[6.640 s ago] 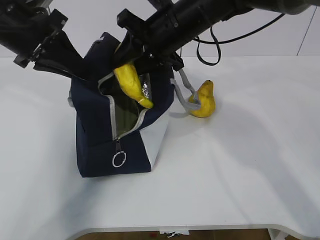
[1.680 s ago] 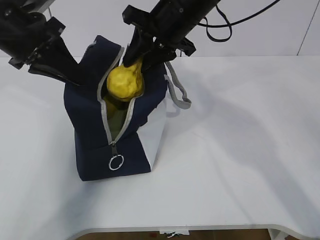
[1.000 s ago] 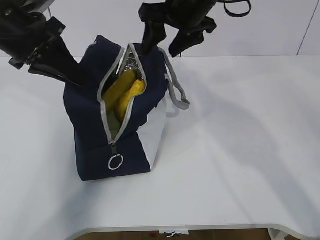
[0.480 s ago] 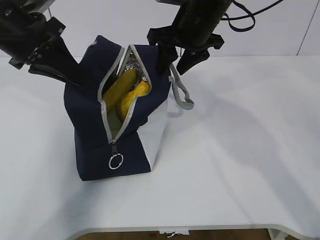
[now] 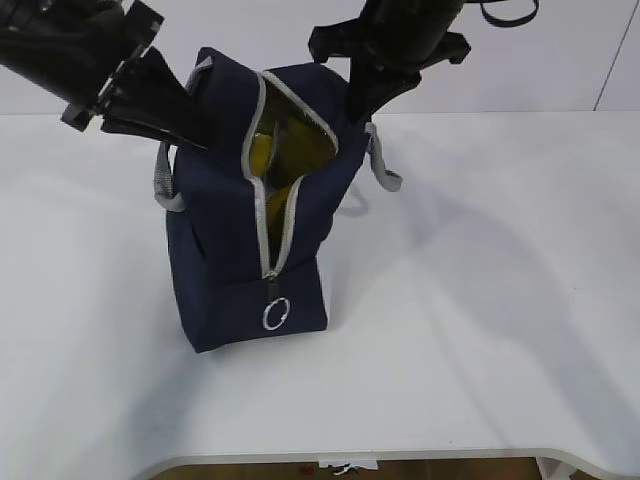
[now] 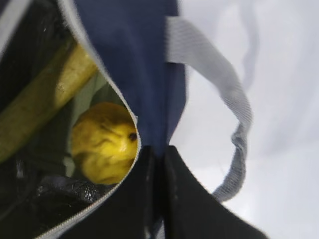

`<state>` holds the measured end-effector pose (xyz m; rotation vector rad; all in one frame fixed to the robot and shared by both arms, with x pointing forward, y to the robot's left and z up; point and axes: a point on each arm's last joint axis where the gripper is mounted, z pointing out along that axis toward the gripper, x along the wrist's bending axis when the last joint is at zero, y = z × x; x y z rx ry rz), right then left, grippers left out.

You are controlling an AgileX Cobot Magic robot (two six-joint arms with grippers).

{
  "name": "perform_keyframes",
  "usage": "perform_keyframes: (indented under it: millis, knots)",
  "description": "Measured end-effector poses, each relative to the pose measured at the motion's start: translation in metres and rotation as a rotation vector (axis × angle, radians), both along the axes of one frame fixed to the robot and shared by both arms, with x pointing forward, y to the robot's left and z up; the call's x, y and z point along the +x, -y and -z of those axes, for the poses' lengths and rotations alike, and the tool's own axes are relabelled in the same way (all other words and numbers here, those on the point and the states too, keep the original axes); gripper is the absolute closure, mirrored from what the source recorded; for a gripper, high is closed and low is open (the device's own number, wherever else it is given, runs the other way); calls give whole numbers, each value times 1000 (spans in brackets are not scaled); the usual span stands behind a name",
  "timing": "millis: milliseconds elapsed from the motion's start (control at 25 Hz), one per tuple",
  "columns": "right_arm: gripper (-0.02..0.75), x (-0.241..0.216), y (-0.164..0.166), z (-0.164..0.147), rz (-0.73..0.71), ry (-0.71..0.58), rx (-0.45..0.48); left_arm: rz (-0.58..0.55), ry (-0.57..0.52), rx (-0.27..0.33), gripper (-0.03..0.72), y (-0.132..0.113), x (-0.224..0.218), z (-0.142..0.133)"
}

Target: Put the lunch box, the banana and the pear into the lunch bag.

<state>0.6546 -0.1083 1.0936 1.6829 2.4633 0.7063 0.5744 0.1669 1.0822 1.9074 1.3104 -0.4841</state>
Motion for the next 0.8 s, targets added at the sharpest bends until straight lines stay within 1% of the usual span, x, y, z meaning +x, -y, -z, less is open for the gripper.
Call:
perform_keyframes:
  millis: [40, 80, 120, 160, 320, 480, 680, 800]
  knots:
    - [733, -2, 2, -6, 2, 18, -7, -3, -3, -13, 673, 1, 0, -1]
    - [733, -4, 4, -10, 3, 29, -14, -3, -3, -13, 673, 1, 0, -1]
    - [733, -6, 5, -15, 3, 40, -15, -3, 12, -33, 673, 11, -1, -2]
    - [733, -8, 7, -19, 4, 49, -18, -5, 27, -37, 673, 19, -1, -2]
    - [734, -14, 13, -22, 22, 53, -57, -11, 47, -46, 673, 33, -1, 0]
    - [734, -15, 16, -17, 31, 40, -77, -16, 60, -47, 673, 38, -1, 1]
    - [734, -15, 16, -17, 32, 40, -76, -23, 65, -49, 671, 38, 0, 1]
    - [734, -16, 14, -18, 32, 32, -59, -24, 65, -49, 659, 38, 0, 1]
